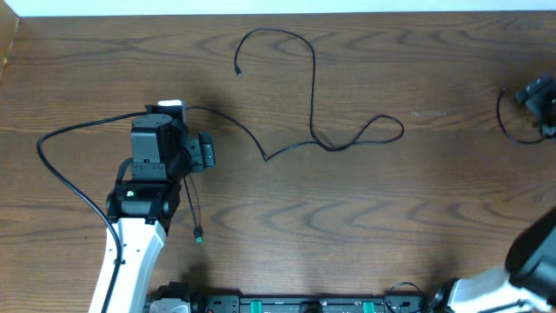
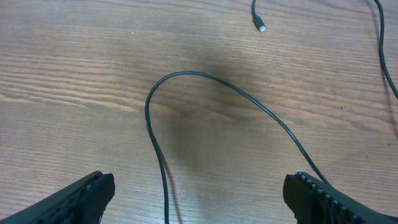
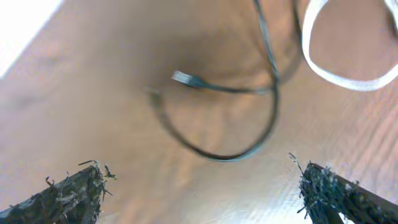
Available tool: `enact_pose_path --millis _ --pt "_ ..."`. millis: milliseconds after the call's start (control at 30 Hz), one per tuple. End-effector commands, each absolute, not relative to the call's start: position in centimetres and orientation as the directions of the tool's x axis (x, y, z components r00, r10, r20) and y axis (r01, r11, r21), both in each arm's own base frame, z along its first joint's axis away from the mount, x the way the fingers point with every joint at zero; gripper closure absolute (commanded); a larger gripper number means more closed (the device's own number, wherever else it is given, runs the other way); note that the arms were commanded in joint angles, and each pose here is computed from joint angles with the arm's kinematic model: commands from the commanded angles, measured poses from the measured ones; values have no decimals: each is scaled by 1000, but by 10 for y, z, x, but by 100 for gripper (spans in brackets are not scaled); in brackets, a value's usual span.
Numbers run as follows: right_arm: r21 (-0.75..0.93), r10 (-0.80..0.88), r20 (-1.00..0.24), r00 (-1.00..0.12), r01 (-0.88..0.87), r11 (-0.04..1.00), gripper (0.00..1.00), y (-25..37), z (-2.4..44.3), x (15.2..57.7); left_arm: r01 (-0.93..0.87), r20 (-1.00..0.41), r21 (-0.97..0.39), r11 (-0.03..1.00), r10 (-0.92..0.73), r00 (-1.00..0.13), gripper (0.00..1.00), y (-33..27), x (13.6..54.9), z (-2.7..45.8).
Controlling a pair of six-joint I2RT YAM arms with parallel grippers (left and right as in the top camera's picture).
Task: Untangle cables
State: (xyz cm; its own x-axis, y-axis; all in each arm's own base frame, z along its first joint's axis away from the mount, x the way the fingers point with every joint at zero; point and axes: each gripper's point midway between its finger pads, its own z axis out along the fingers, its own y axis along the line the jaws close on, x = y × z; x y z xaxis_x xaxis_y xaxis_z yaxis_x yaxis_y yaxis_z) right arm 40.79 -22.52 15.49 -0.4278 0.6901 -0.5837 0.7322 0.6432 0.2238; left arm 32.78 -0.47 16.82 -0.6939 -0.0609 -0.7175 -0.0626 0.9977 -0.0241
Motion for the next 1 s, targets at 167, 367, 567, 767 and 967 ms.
enact_pose_path --millis 167,367,567,767,967 --pt "238 329 -686 -648 228 944 1 -113 210 444 -80 -723 -19 997 -69 -688 8 -1 327 170" --pt "160 -65 -728 -683 -261 952 1 -17 200 457 -80 -723 -19 997 -69 -688 8 -1 327 170" --pt "146 -327 -691 -644 -568 810 1 71 160 450 -80 -723 -19 997 -69 -688 8 -1 327 170" --pt "182 -525 -628 -575 -764 619 1 140 106 425 -80 -723 -19 997 -69 -688 8 -1 327 170" --pt "199 -707 -554 -440 -894 401 3 192 54 387 -80 -723 -19 997 -69 -688 8 -1 327 170"
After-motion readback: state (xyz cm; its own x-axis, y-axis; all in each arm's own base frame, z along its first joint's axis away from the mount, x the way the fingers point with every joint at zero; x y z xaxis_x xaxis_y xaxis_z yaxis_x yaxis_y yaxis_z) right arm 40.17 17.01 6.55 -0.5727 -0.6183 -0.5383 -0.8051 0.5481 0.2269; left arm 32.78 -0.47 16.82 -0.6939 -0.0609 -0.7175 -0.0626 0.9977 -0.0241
